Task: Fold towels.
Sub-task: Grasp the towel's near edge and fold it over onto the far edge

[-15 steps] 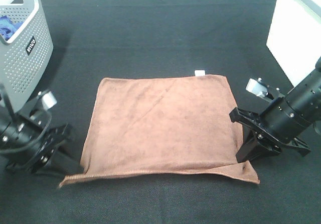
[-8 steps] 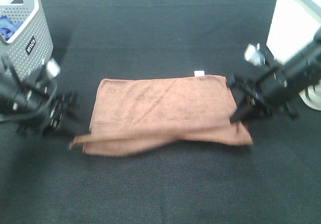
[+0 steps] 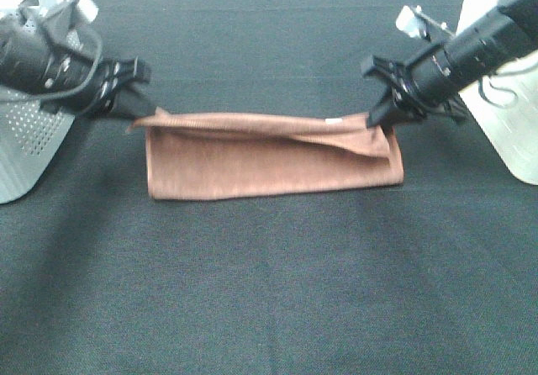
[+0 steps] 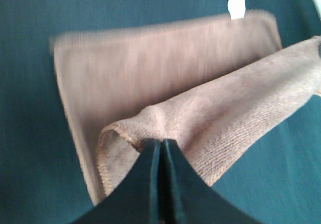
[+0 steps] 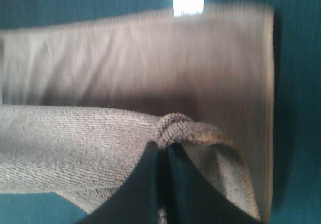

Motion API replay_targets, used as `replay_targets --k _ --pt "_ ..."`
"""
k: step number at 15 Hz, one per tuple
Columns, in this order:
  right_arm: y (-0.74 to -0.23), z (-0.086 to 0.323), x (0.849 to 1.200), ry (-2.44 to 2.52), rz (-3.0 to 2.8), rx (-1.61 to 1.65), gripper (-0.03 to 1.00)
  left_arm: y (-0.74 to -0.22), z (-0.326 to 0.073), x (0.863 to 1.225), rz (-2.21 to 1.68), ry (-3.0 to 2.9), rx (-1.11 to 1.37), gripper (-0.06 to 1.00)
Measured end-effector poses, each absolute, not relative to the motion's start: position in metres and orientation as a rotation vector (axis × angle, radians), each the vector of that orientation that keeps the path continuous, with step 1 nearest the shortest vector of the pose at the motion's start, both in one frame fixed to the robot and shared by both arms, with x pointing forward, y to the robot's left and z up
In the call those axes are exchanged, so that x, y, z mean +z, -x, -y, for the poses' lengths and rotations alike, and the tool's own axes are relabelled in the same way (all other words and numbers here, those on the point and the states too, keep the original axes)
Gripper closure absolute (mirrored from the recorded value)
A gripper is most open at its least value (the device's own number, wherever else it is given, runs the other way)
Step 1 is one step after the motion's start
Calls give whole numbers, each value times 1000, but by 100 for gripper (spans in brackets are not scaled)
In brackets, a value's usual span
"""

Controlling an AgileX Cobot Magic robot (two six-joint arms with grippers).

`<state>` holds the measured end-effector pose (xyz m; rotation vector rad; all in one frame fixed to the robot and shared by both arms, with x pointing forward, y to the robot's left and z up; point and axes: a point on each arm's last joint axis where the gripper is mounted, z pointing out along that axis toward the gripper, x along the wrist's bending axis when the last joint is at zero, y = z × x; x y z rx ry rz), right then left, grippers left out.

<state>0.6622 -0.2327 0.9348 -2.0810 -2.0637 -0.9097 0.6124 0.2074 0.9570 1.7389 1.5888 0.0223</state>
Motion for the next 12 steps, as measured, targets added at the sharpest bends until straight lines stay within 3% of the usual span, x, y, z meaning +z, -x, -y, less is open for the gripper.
replay_targets --k 4,9,10,12 --pt "-699 232 918 2091 2088 -947 97 -640 -205 926 -1608 -1767 32 94" --pt "-705 235 892 2160 2075 -916 96 -655 -197 896 -1629 -1795 3 94" --pt "-706 235 888 2166 2073 -906 92 -655 -191 890 -1627 -1809 0 91" --pt "-707 236 888 2179 2065 -905 63 -654 -181 890 -1614 -1821 20 65"
